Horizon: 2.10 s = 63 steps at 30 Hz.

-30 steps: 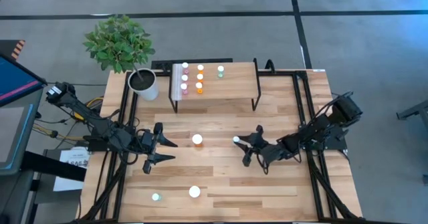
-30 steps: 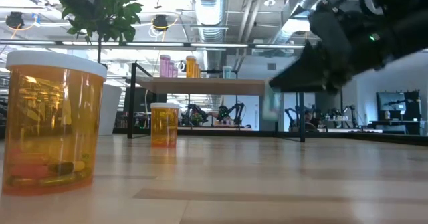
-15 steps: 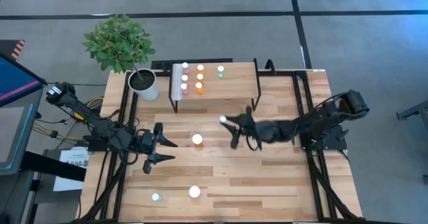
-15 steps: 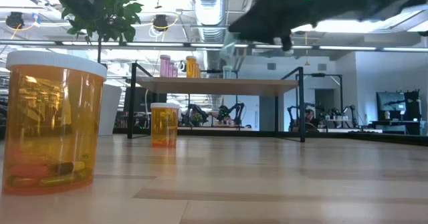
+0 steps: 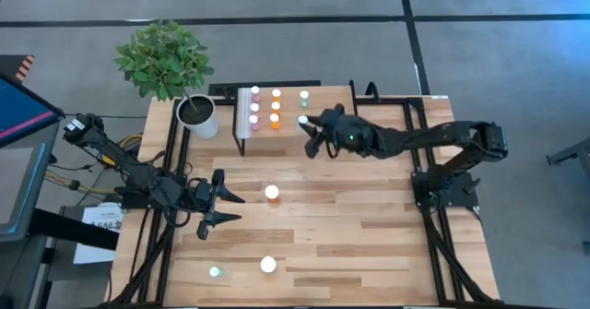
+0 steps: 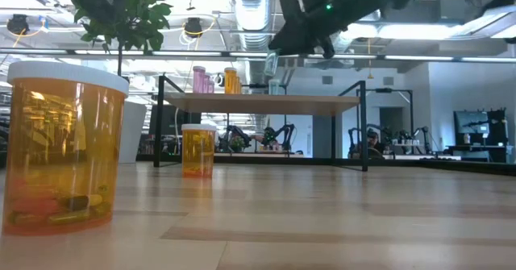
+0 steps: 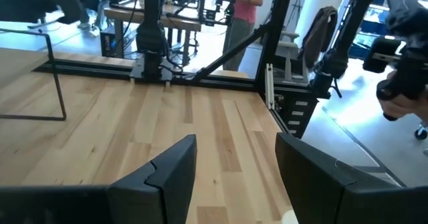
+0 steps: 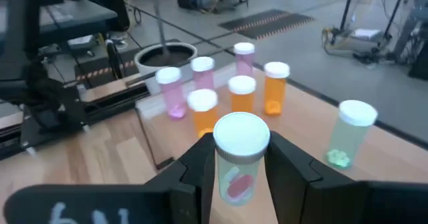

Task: Pick and place medicine bottles onto shelf by color
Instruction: Put the top blue pill bottle on the shelf aligned with the other blue pill bottle

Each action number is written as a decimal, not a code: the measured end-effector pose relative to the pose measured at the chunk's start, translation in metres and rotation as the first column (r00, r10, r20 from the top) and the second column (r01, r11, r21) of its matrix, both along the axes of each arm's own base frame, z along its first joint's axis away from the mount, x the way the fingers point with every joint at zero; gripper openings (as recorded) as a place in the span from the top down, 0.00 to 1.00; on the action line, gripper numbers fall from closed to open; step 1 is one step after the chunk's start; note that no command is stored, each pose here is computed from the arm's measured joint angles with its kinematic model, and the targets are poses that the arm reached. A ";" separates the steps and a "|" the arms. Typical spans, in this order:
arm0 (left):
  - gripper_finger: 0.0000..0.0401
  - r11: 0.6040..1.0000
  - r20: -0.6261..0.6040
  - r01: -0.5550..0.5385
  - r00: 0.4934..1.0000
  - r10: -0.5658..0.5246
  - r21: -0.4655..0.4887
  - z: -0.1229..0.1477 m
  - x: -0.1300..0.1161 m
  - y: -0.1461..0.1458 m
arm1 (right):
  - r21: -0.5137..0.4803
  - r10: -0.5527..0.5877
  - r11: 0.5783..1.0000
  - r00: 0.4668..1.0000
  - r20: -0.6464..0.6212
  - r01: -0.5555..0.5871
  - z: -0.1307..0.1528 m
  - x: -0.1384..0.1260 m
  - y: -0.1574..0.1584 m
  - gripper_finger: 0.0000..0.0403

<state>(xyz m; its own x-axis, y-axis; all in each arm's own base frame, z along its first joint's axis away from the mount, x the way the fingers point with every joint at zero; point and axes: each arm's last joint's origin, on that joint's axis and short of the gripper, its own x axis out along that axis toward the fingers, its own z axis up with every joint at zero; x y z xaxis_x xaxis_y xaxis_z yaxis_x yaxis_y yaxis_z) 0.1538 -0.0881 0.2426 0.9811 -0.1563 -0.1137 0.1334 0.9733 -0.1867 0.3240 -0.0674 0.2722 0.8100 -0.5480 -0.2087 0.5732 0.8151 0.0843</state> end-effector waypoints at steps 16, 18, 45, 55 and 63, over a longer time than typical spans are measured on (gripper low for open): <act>0.52 0.999 0.007 -0.030 1.000 0.030 0.013 0.000 0.000 0.001 | 0.116 -0.041 0.992 0.999 -0.020 0.043 0.005 -0.008 -0.045 0.68; 0.52 0.999 0.008 -0.031 0.999 0.031 0.013 0.000 0.000 0.001 | 0.118 -0.041 0.992 0.999 -0.025 0.044 0.004 -0.008 -0.046 0.68; 0.52 0.999 0.007 -0.049 0.999 0.049 0.014 0.000 0.002 0.004 | 0.095 0.009 0.995 0.993 -0.121 0.003 0.003 0.001 -0.051 0.66; 0.52 0.999 -0.005 -0.041 0.999 0.041 0.020 -0.001 0.001 0.003 | 0.104 -0.008 0.994 0.987 -0.158 0.025 -0.014 0.021 -0.064 0.67; 0.52 0.999 -0.011 -0.041 0.999 0.041 0.024 -0.002 0.001 0.004 | 0.091 -0.022 0.995 0.985 -0.173 0.038 -0.009 0.016 -0.065 0.67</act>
